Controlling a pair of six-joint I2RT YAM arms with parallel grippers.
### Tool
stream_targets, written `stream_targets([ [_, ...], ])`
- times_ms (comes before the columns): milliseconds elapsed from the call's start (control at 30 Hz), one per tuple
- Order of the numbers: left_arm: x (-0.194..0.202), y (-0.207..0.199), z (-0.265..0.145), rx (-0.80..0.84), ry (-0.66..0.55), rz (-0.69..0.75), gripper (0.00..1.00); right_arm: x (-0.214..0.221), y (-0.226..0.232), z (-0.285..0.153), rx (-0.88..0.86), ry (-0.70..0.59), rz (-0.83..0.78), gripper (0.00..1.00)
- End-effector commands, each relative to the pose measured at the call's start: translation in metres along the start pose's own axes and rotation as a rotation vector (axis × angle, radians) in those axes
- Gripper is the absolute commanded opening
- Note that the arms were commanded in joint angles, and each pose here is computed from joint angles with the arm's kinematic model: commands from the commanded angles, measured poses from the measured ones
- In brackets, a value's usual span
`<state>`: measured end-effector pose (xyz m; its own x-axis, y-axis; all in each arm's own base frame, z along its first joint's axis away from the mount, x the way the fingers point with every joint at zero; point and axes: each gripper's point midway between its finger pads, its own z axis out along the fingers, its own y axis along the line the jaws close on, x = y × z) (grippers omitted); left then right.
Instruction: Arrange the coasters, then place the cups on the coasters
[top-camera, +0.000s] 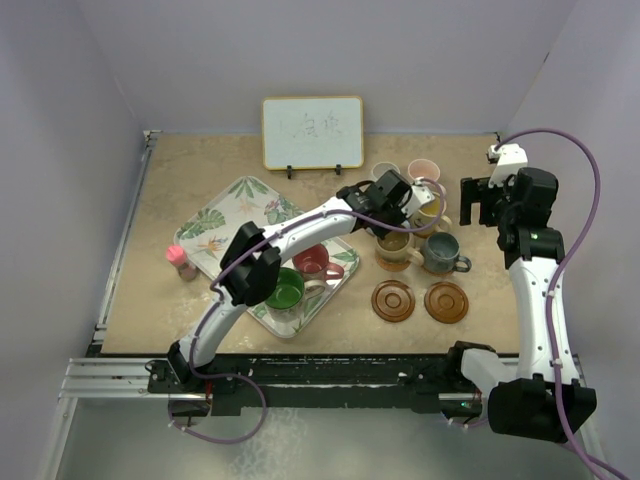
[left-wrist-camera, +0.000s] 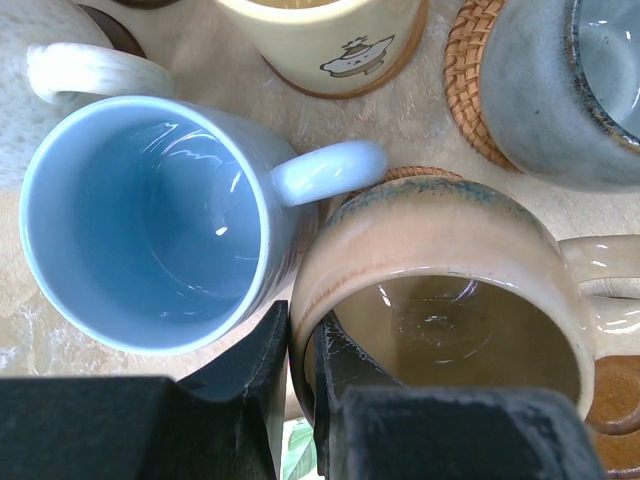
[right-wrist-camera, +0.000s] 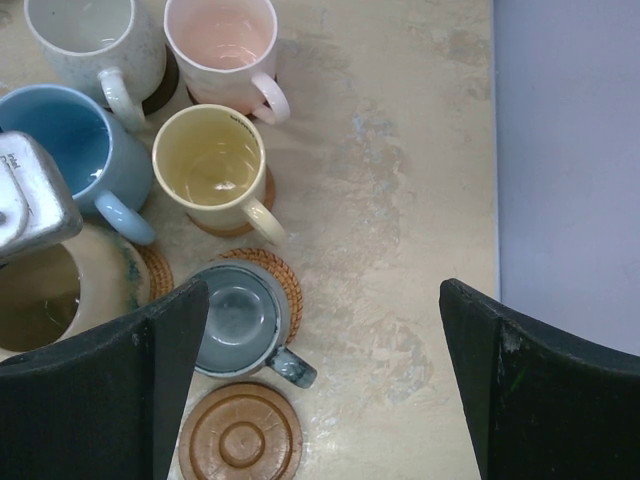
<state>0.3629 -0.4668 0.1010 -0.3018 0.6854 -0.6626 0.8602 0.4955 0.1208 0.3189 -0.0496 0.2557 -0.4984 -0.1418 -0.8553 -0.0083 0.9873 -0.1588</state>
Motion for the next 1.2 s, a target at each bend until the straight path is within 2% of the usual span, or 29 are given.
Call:
stream_targets([
  [0, -0.051, 0.002, -0.02, -0.032, -0.153, 0.029, 0.03, -0.009, 0.001, -0.006, -0.011, -0.037, 0.012, 0.98],
  [667, -0.033, -0.005, -0.007, -0.039, -0.076, 0.064, 0.03, -0.008, 0.004, -0.005, -0.025, -0.031, 0.014, 0.99],
  [967, -0.041, -0.006, -0.013, -0.035, -0.092, 0.062, 0.19, -0.005, 0.005, -0.004, -0.027, -0.022, 0.015, 0.98],
  [1167, -0.047, -0.005, -0.019, -0.032, -0.106, 0.058, 0.24, -0.005, 0.005, -0.004, -0.028, -0.019, 0.017, 0.99],
])
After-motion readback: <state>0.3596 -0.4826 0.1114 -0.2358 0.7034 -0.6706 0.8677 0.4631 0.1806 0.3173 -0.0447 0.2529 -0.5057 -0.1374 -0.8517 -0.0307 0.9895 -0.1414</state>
